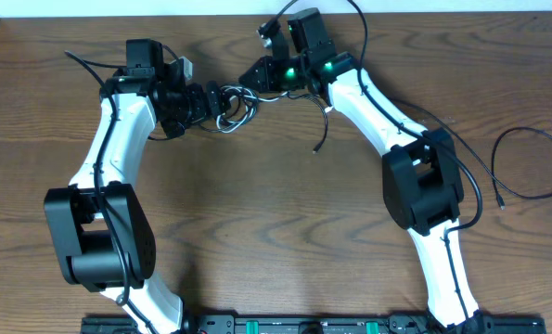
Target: Untangle cables
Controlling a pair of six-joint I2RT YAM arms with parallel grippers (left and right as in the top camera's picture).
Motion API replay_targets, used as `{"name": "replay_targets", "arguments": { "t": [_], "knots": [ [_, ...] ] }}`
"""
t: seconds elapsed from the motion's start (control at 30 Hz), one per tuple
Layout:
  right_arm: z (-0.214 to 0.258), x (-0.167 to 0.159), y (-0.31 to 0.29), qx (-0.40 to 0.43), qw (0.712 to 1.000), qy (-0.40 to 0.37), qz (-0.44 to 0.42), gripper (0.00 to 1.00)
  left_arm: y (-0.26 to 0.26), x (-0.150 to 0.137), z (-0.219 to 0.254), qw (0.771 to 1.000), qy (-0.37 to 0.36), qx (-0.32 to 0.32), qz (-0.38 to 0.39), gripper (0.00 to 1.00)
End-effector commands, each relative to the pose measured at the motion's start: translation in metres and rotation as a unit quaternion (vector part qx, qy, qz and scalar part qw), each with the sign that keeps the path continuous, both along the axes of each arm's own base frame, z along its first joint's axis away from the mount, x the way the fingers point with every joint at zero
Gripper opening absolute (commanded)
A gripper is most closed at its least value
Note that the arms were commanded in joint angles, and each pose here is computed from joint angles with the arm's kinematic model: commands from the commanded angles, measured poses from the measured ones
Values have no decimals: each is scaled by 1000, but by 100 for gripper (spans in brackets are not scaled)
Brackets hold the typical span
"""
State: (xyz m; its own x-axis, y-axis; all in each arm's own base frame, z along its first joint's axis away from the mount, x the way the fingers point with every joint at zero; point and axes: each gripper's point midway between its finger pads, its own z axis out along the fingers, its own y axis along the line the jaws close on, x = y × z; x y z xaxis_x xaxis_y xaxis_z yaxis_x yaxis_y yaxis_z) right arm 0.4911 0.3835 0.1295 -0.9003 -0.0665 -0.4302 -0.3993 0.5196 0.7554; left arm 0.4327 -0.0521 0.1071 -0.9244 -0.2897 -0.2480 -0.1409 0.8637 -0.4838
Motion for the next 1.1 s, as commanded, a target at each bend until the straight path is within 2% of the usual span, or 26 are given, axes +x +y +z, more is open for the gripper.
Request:
{"name": "replay_targets", "arguments": {
  "t": [0.0, 0.33, 0.53, 0.63, 0.77, 0.83, 0.87, 0.97, 1.07],
  "knots": [
    [20, 4, -11, -12, 1000, -16, -15, 1, -1, -3, -1, 1000, 2, -4, -7, 99],
    [15, -33, -8, -4, 996, -15, 85, 1, 11, 4, -4, 1000, -7, 29, 7, 96],
    [41, -70, -1, 88, 973, -44, 207, 1, 14, 4, -5, 999, -11, 40, 4, 96],
    [44, -68, -5, 96, 972, -45, 209, 1, 13, 4, -5, 998, -25, 53, -30, 92],
    [42, -67, -10, 94, 974, -34, 204, 1, 11, 0, -6, 989, -52, 80, -112, 87],
    [41, -67, -12, 94, 974, -28, 202, 1, 10, -4, -8, 984, -55, 90, -141, 76],
    [41, -67, -13, 93, 975, -25, 201, 1, 10, -7, -9, 983, -53, 91, -150, 73],
    [40, -65, -18, 92, 976, -20, 196, 1, 4, -14, -8, 977, -59, 79, -188, 74],
    [39, -64, -24, 91, 976, -19, 196, 1, 3, -14, -6, 978, -63, 66, -188, 74]
  ]
}}
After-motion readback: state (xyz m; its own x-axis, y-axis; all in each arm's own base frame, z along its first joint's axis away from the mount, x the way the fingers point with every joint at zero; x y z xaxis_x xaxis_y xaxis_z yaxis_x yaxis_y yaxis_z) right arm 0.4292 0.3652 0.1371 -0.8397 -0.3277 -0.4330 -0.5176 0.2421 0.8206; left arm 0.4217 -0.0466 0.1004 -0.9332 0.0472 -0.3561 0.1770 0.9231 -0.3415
